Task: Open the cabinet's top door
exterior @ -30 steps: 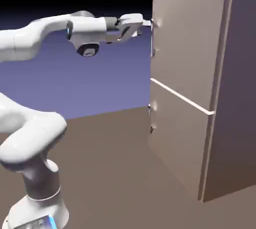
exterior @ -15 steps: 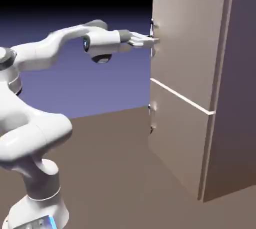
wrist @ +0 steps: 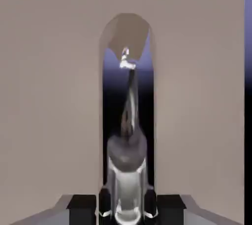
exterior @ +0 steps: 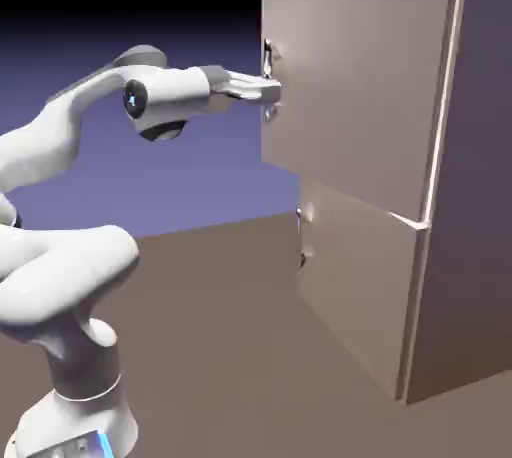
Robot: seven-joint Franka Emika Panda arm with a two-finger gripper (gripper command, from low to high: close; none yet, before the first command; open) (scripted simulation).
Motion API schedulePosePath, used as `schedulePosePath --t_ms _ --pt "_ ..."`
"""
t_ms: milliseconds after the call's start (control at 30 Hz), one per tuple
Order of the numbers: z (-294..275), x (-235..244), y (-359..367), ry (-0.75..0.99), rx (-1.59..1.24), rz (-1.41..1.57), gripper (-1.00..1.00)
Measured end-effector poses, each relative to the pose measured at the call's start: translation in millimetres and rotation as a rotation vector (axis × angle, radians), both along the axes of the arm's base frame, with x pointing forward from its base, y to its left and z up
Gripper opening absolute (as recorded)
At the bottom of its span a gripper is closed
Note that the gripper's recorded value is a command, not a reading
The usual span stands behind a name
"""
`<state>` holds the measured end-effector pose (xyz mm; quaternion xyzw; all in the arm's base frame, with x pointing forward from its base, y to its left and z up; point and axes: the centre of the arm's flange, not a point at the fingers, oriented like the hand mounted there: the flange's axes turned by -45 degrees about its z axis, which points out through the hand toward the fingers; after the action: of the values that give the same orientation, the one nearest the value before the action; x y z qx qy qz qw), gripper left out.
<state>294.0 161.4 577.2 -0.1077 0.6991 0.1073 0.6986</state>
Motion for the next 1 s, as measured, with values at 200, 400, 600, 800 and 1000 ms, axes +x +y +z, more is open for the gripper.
schedulePosePath --t_ms 200,400,600,800,1000 --pt "0.0 -49.1 -48.3 0.0 0.0 0.176 -1.0" --pt "-0.1 -78.8 -87.8 -0.001 0.001 0.303 -1.0" --pt "0.0 -87.4 -102.6 0.001 0.002 0.347 -1.0" --pt "0.0 -104.0 -132.7 -0.001 0.001 0.435 -1.0" --pt "0.0 -121.3 -175.0 0.0 0.001 0.551 -1.0"
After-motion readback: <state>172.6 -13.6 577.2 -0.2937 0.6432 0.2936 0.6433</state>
